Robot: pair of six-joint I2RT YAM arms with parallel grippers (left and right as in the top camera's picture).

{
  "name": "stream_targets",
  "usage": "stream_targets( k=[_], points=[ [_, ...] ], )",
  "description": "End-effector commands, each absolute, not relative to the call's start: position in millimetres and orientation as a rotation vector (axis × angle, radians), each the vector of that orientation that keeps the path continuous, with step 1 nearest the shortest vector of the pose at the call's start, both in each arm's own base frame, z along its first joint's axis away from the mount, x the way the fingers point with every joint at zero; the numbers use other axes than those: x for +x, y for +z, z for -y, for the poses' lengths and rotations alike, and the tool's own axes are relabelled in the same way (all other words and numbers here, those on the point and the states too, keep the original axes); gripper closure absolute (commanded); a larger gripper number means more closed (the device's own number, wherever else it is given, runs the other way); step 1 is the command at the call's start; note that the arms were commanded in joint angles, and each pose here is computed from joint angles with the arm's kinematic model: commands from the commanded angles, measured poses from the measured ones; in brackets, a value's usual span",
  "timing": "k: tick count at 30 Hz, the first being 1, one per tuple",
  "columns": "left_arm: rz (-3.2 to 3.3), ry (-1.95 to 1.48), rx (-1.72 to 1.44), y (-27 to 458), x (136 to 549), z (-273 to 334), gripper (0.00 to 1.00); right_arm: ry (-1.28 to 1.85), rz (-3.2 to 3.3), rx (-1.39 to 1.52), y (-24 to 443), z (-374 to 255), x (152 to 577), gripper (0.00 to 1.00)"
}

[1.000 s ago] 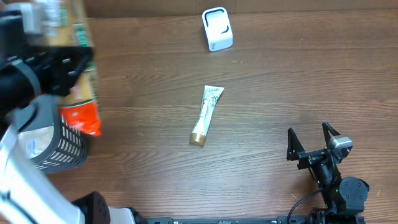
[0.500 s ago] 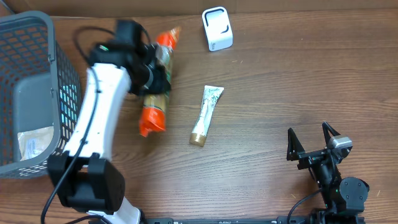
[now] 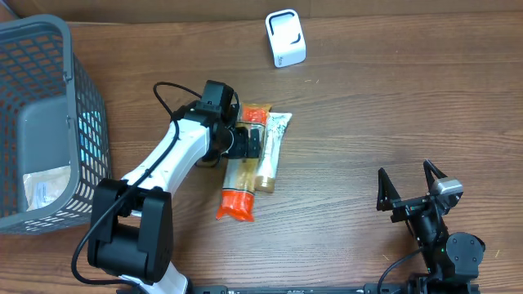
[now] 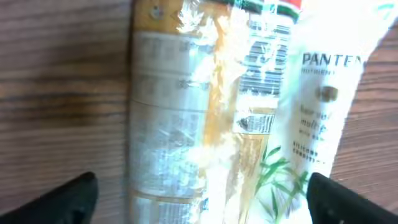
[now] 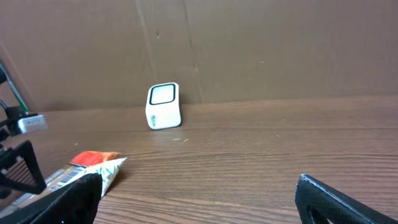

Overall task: Scan the item barcode
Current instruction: 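Carry the orange-capped pack out and lay it beside the tube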

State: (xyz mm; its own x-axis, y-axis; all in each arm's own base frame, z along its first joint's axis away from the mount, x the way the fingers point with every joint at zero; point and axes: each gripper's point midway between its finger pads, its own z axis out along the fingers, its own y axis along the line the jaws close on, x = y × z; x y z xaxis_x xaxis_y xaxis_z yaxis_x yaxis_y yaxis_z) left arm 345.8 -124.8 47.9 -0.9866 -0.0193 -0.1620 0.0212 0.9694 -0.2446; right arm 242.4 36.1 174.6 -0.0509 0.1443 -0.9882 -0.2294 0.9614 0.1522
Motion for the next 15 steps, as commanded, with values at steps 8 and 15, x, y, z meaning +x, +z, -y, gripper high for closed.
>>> stream_targets(
  k=[8, 15],
  points=[
    [-2.527, -0.359, 0.073, 268, 435, 106, 0.00, 0.300, -1.595, -0.063, 172, -36, 243, 0.00],
    [-2.264, -0.132, -0.115, 410, 418, -9, 0.00, 0.300, -1.595, -0.063, 172, -36, 243, 0.00]
  ],
)
